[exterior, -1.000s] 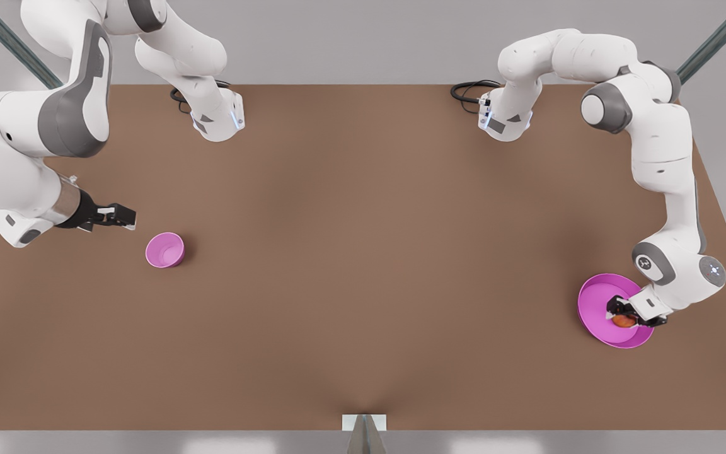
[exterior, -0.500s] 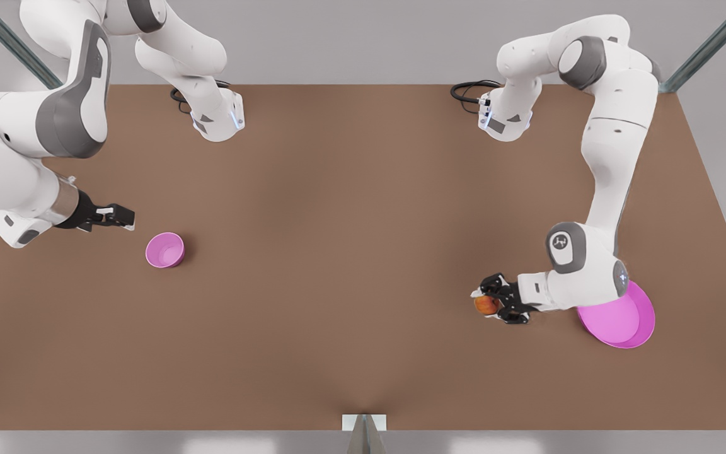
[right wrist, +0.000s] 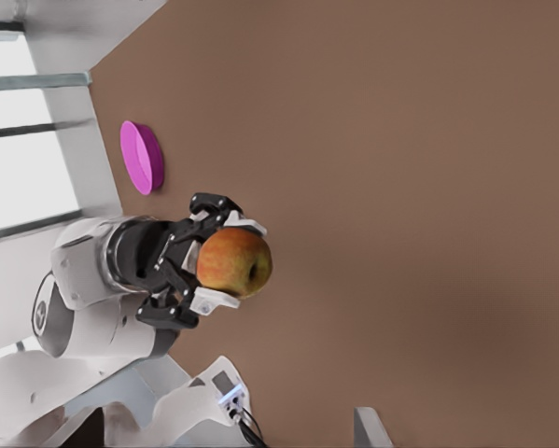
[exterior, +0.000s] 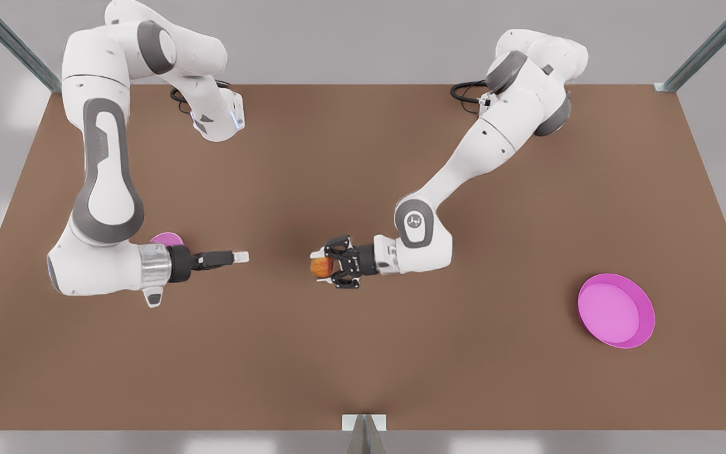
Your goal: Use the left arm to pick up the apple from the plate, transfer it to the gripper of the right arm, and then use the right arm to place it into the bowl
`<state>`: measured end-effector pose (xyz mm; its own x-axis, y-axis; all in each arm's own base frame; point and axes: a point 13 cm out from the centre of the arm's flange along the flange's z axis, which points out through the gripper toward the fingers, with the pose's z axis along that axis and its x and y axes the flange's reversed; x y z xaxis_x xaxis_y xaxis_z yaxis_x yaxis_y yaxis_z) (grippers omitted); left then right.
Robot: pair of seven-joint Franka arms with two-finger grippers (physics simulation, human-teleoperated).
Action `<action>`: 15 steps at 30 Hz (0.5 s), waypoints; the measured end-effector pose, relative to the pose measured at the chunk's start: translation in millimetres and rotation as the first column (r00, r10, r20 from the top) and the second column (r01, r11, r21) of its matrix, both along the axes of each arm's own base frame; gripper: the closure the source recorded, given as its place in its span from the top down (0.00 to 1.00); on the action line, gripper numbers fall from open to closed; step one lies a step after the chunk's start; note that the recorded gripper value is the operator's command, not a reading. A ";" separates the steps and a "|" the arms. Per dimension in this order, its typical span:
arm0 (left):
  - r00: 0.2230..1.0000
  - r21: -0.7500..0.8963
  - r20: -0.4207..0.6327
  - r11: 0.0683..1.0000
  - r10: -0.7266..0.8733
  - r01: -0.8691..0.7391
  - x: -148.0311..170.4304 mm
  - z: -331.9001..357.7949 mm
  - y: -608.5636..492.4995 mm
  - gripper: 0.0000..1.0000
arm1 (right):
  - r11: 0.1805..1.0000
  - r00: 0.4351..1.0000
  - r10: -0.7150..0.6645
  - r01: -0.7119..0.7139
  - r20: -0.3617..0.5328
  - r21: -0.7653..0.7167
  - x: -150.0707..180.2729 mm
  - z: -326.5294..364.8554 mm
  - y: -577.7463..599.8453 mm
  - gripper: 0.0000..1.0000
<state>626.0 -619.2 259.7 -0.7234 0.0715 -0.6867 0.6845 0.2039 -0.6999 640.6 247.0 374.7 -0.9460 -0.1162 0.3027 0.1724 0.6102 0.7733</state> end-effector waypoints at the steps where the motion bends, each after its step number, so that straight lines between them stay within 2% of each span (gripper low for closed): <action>1: 0.999 -0.002 0.025 1.000 0.019 -0.019 5.2 -2.6 -7.3 0.50 | 0.999 0.999 -0.019 0.021 -0.029 0.040 -1.0 -6.4 6.6 1.00; 5: 0.990 -0.001 0.121 0.998 0.068 -0.069 11.4 -7.3 -35.8 0.50 | 0.987 0.993 -0.071 0.084 -0.097 0.140 -4.9 -26.3 30.0 1.00; 15: 0.960 0.035 0.263 0.993 0.100 -0.113 17.5 -20.2 -46.0 0.51 | 0.952 0.980 -0.155 0.182 -0.126 0.247 9.8 -68.8 26.7 1.00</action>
